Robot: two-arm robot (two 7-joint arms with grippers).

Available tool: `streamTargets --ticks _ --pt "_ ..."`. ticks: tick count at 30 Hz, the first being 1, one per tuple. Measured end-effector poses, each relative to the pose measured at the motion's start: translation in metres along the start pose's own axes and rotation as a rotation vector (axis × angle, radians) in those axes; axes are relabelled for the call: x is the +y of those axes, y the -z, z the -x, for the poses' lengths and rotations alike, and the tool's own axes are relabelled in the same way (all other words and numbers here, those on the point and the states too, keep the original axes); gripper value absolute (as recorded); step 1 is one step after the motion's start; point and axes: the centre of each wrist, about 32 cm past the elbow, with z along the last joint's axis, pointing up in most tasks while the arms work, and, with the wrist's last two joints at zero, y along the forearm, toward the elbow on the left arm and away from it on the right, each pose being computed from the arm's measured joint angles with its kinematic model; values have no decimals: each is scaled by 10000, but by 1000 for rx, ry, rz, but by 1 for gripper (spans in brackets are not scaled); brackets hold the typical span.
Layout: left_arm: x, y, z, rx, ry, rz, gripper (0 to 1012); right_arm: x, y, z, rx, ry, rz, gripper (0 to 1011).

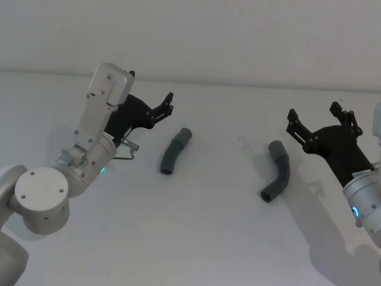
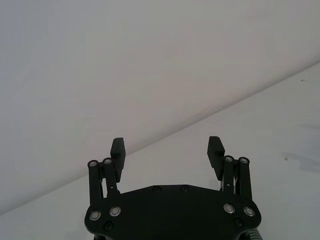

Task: Use both hands to pick up one end of the pipe from the table, align the ends, and insert them.

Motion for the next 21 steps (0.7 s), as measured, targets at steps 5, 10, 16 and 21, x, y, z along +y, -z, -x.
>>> streamTargets --ticks 5,10,16,21 --pt "0 0 0 0 0 0 1003 0 0 0 0 0 0 996" --pt "0 0 0 0 0 0 1003 0 0 0 0 0 0 996" --pt "0 0 0 0 0 0 1003 0 0 0 0 0 0 996" --pt "0 0 0 0 0 0 1003 0 0 0 0 0 0 996"
